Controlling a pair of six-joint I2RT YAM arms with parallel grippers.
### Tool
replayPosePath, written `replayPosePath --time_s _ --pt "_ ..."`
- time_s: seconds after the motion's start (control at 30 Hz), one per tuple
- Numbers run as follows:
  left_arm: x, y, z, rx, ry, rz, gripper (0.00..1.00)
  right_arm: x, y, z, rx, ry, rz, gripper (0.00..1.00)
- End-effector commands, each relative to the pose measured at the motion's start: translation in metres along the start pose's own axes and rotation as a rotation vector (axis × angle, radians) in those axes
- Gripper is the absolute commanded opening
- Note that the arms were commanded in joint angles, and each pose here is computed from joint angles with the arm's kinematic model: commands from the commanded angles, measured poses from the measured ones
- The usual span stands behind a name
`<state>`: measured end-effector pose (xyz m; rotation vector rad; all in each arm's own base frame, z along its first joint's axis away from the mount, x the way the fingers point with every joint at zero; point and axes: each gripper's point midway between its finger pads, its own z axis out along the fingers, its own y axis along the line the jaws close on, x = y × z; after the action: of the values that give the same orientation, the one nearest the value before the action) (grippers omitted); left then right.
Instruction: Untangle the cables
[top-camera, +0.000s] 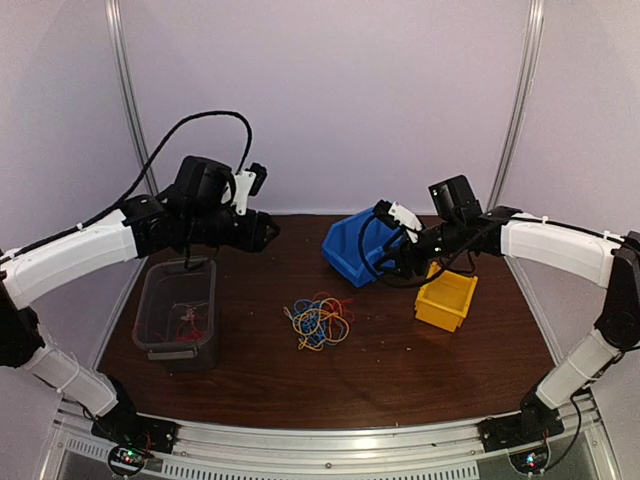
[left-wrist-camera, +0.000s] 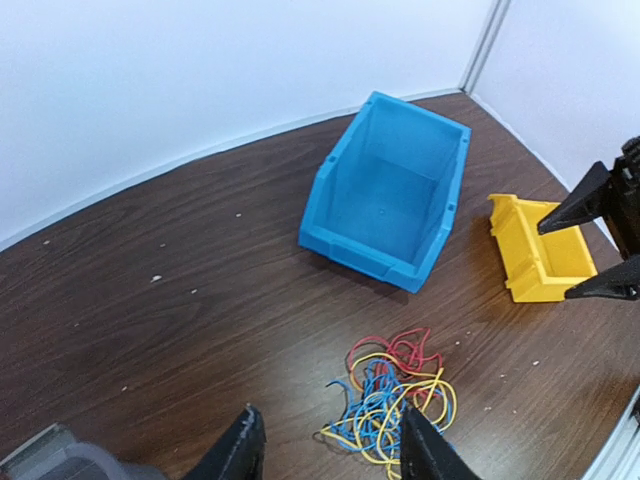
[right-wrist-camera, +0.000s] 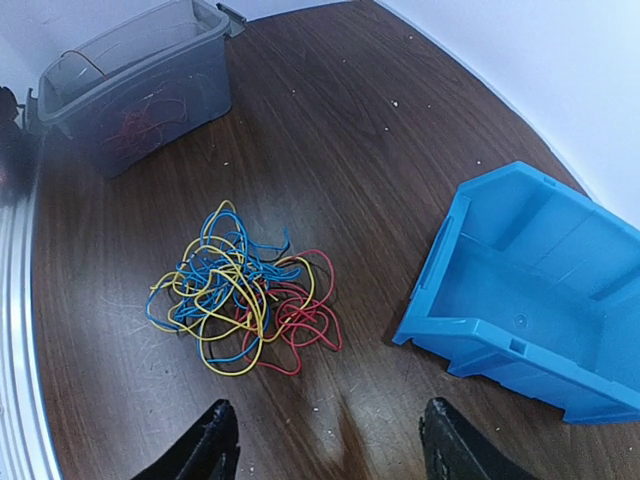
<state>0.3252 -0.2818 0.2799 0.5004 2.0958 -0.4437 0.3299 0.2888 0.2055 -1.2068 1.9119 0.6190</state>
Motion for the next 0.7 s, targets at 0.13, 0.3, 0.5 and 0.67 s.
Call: replayPosePath --time_s 0.13,0.3,0.5,0.67 --pt "0.024 -0.052 0.062 0.217 0.054 0.044 0.49 -0.002 0.000 0.004 -0.068 -0.062 -0.002 0.52" --pt "0.051 -0.073 0.077 0.290 0.126 0.062 0.47 0.018 0.006 0.016 -0.116 -0.039 0.009 0.47" --pt "0.074 -0.093 0.093 0.330 0.191 0.082 0.47 0.033 0.007 0.027 -0.137 -0.024 0.020 0.45" --pt "0.088 -0.109 0.109 0.343 0.235 0.099 0.48 0.042 0.009 0.030 -0.151 -0.021 0.039 0.43"
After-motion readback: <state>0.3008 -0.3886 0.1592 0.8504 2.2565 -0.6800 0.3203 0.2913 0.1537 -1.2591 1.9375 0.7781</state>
